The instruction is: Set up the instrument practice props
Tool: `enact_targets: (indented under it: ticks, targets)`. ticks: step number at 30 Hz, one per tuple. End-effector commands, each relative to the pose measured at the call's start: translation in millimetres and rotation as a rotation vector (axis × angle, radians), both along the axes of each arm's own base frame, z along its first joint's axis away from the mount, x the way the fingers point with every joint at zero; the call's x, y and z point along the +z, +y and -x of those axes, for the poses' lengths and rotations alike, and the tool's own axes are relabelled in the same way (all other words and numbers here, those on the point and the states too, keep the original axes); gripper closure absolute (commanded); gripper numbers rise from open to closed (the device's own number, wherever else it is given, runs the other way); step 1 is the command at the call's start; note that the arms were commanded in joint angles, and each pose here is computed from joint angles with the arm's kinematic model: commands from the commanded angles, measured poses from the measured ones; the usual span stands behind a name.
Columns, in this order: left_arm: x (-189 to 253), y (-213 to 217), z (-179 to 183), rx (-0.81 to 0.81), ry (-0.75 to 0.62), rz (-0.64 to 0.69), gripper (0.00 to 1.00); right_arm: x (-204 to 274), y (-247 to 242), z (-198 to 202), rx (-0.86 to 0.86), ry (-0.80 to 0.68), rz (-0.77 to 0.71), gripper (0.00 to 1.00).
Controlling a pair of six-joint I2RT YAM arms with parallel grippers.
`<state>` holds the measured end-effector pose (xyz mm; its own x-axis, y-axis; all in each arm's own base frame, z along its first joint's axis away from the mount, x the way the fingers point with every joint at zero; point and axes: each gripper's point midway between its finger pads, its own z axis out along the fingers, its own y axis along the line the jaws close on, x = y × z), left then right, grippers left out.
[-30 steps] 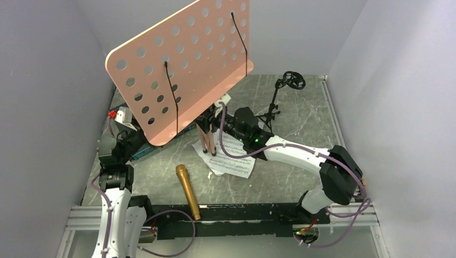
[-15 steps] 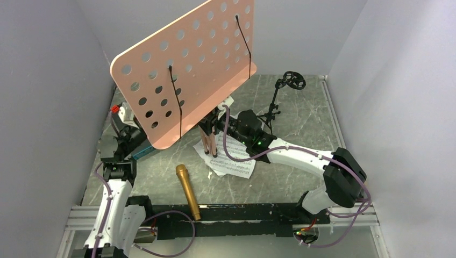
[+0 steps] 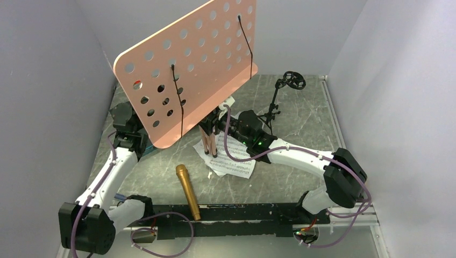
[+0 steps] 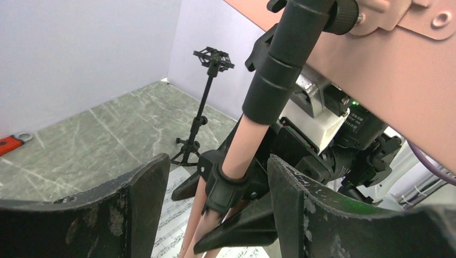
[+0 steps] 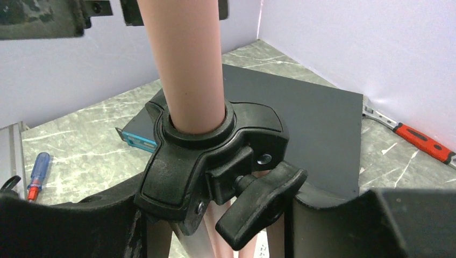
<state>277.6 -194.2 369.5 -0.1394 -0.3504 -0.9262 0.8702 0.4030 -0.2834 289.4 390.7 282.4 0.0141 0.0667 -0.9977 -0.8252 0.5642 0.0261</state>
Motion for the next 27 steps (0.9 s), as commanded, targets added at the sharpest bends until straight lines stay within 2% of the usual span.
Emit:
enact_targets:
  ticks: [1, 8, 15, 22, 27]
  targets:
    - [25.1, -17.1, 3.8, -0.047, -0.094, -0.006, 0.29, 40.0, -4.0, 10.4, 0.023, -0.057, -0.091, 1.00]
    - [23.1, -41.6, 2.3, -0.079, -0.129, -0.044, 0.31, 38.1, -0.8, 12.4, 0.041, -0.049, -0.090, 1.00]
    - [24.2, -51.5, -9.3, -0.100, -0.103, -0.024, 0.40, 36.5, 0.6, 14.3, 0.052, -0.043, -0.088, 1.00]
    - [28.4, -56.6, -14.0, -0.108, -0.112, -0.001, 0.62, 34.2, 1.9, 14.3, 0.053, -0.038, -0.081, 1.00]
    - [32.3, -57.2, -9.0, -0.106, -0.134, -0.017, 0.90, 31.9, 4.2, 14.0, 0.057, -0.032, -0.074, 1.00]
